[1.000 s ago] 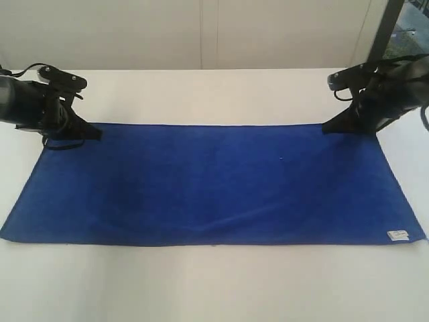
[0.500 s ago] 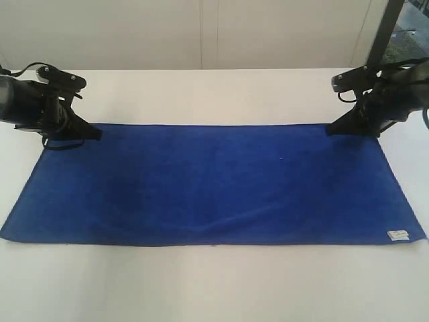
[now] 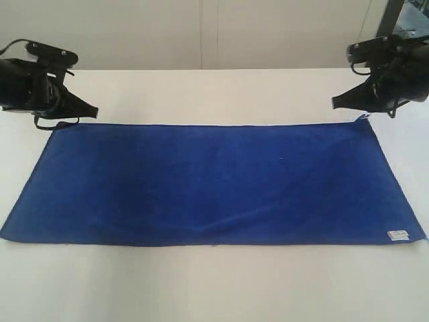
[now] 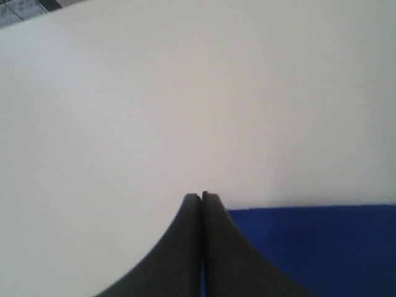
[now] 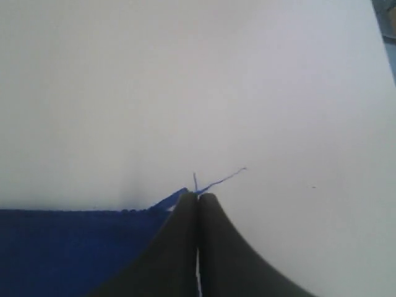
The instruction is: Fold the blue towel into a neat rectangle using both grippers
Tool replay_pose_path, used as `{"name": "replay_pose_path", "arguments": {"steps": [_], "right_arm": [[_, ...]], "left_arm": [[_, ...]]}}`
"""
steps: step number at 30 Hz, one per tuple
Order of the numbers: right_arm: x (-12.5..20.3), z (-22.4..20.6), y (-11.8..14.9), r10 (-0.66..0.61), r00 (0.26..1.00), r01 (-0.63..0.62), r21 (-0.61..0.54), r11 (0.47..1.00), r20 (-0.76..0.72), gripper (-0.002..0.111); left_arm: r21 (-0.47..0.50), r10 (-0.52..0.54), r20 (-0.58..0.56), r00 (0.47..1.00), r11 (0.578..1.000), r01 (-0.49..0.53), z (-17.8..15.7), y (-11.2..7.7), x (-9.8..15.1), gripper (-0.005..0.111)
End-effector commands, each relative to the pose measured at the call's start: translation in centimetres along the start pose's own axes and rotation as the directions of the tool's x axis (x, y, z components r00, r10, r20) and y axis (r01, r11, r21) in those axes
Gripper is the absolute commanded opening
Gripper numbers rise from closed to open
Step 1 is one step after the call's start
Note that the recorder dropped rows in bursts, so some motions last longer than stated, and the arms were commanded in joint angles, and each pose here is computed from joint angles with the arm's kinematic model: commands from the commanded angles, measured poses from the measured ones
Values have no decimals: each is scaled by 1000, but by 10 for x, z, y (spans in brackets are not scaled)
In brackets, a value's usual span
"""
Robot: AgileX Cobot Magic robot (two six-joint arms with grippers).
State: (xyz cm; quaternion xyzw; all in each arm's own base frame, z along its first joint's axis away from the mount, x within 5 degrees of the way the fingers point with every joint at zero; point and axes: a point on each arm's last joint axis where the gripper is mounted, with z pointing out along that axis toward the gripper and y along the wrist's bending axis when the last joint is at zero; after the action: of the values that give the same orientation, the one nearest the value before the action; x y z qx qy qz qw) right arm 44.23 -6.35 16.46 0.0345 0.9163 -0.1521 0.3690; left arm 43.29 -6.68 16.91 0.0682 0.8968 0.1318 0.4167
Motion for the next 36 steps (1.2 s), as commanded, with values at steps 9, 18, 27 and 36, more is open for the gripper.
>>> {"name": "replay_pose_path", "arguments": {"steps": [9, 18, 27, 36], "right_arm": [[27, -95, -14, 168, 986, -169, -36, 985, -14, 0], [67, -142, 8, 77, 971, -96, -77, 992, -226, 0], [66, -157, 18, -86, 901, -44, -287, 957, -426, 0], [74, -144, 12, -66, 872, -73, -262, 962, -484, 0]], "left_arm": [[19, -116, -26, 993, 993, 117, -85, 28, 29, 0], [21, -180, -168, 969, 982, 186, -126, 35, 98, 0], [289, 199, -570, 797, 957, -32, -155, 26, 116, 0], [394, 190, -578, 793, 916, 68, -167, 22, 72, 0]]}}
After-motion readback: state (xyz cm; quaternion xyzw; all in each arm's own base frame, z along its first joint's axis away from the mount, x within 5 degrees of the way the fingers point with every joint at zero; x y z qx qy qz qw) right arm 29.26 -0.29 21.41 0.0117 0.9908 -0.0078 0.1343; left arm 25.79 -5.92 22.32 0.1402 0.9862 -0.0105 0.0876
